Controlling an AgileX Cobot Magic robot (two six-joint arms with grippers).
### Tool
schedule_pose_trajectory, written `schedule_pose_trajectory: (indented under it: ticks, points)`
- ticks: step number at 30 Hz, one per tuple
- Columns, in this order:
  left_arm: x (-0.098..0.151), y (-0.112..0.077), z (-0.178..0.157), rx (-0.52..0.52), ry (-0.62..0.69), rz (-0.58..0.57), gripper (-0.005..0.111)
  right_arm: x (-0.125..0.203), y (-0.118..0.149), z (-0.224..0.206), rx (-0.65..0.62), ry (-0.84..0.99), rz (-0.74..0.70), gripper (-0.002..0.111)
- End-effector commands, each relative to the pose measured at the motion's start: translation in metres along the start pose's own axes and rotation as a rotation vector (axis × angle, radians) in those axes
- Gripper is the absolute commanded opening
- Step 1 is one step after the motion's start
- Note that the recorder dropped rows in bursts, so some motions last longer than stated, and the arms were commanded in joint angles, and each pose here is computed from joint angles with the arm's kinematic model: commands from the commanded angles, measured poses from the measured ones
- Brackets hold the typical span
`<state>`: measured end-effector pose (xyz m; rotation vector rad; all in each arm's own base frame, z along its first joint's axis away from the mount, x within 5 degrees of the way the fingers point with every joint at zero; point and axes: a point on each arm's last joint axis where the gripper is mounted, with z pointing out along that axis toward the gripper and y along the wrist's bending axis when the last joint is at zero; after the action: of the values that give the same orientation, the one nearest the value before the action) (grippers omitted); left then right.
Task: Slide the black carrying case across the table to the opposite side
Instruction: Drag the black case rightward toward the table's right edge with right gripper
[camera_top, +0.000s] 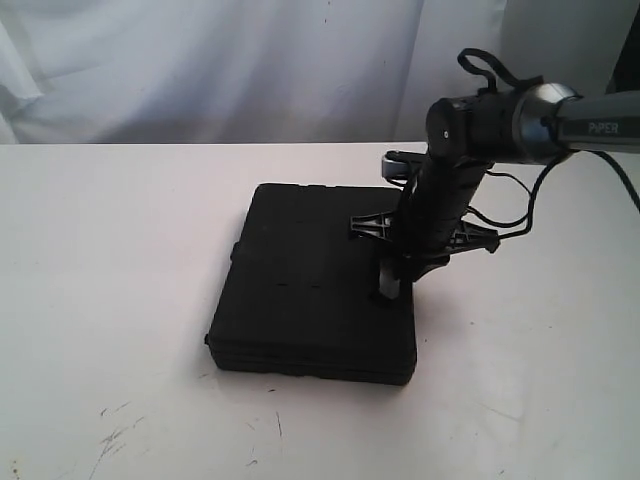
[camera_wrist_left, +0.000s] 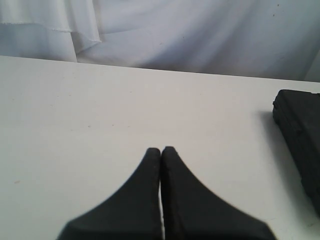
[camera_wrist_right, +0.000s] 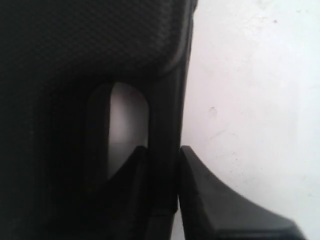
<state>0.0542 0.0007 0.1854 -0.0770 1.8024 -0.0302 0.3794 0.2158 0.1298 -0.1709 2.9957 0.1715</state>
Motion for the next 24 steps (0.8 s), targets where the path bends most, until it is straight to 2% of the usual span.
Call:
schedule_pose_trajectory:
  ticks: [1, 8, 24]
  points:
    - [0.001, 0.000, 0.000, 0.000, -0.007, -0.004, 0.000, 0.001, -0.012, -0.005, 0.098, 0.034, -0.060, 0.000]
    - [0.001, 0.000, 0.000, 0.000, -0.007, -0.004, 0.000, -0.006, -0.045, -0.019, 0.179, 0.058, -0.049, 0.000]
    - [0.001, 0.000, 0.000, 0.000, -0.007, -0.004, 0.000, -0.019, -0.120, -0.031, 0.276, 0.087, 0.006, 0.000]
